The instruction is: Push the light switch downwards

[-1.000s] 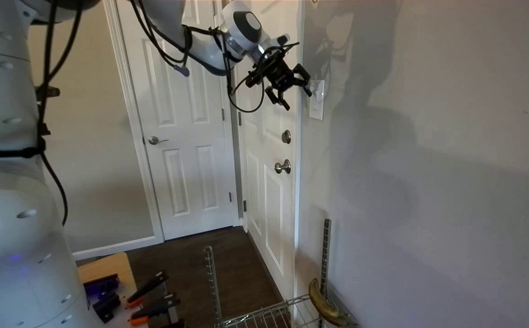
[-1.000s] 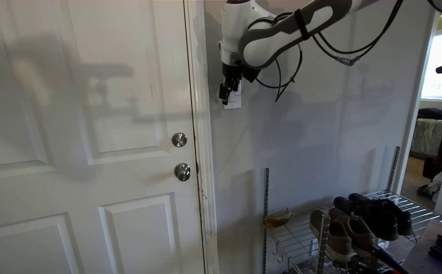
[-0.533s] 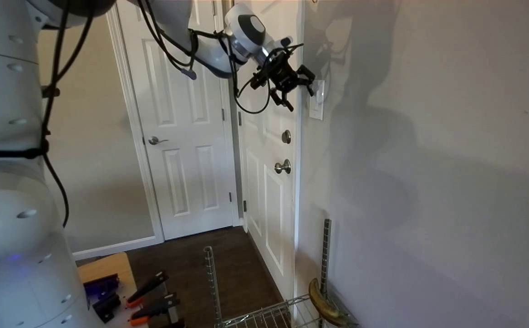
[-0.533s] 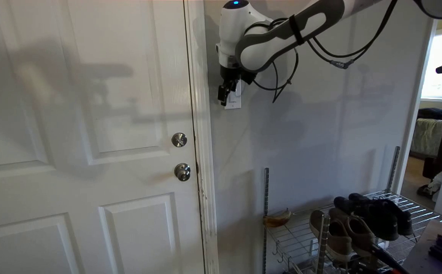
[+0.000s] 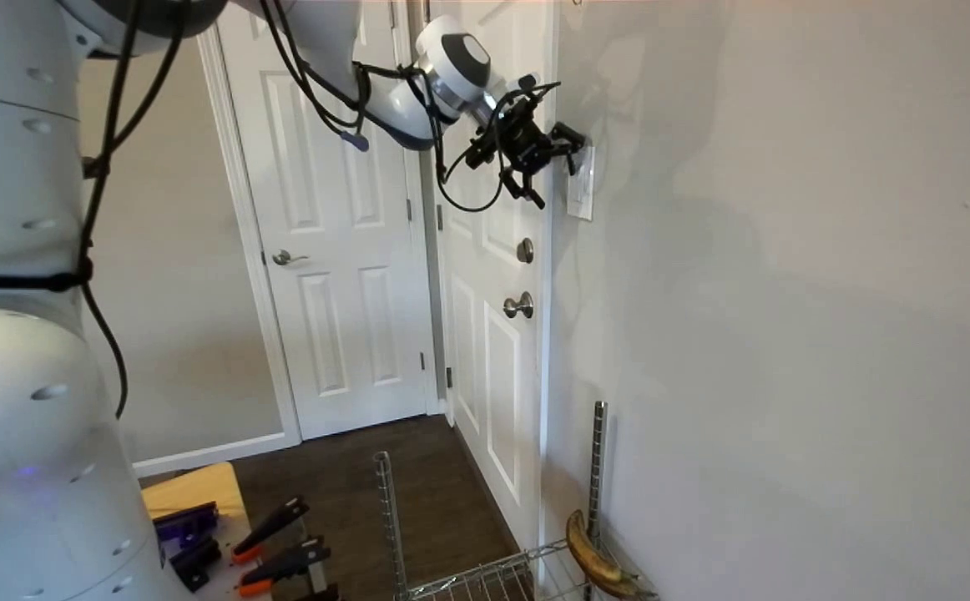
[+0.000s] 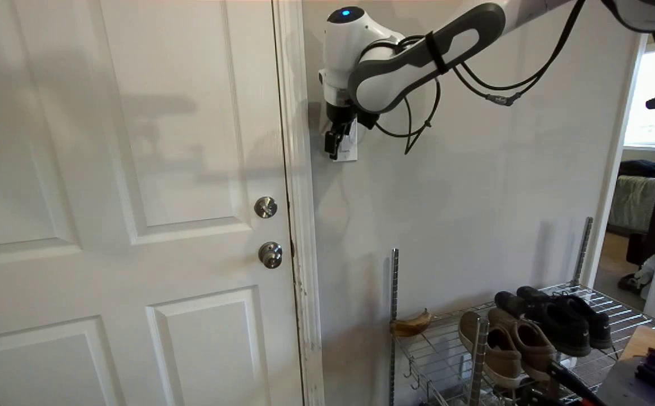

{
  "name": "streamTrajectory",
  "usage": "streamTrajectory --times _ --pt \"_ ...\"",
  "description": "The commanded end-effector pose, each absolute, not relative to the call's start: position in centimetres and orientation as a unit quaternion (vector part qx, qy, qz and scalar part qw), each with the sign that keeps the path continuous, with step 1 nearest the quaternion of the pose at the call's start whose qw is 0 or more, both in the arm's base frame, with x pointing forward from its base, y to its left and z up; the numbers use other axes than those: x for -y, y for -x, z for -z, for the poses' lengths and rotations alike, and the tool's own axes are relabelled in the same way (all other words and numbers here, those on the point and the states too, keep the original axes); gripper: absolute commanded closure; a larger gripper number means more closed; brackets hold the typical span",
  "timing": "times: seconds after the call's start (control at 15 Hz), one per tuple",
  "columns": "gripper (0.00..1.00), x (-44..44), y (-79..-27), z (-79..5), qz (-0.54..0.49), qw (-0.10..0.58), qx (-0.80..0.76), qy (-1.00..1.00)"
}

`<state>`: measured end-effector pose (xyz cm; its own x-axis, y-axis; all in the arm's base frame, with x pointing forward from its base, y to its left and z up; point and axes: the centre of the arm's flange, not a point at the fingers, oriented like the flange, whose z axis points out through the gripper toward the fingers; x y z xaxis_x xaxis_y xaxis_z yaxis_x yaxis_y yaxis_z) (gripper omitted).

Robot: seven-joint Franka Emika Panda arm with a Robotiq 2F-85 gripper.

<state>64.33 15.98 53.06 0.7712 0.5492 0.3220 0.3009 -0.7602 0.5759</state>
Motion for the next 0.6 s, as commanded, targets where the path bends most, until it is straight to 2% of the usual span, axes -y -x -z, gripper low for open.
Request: streamTrajectory --times 0.0,0.53 --pt "0.0 -16.7 -64.1 -54.0 -0.221 0.249 -0.228 -0.915" --pt "0.0 -17.8 -55.9 -54.5 -0.139 0.174 -0.17 -0.96"
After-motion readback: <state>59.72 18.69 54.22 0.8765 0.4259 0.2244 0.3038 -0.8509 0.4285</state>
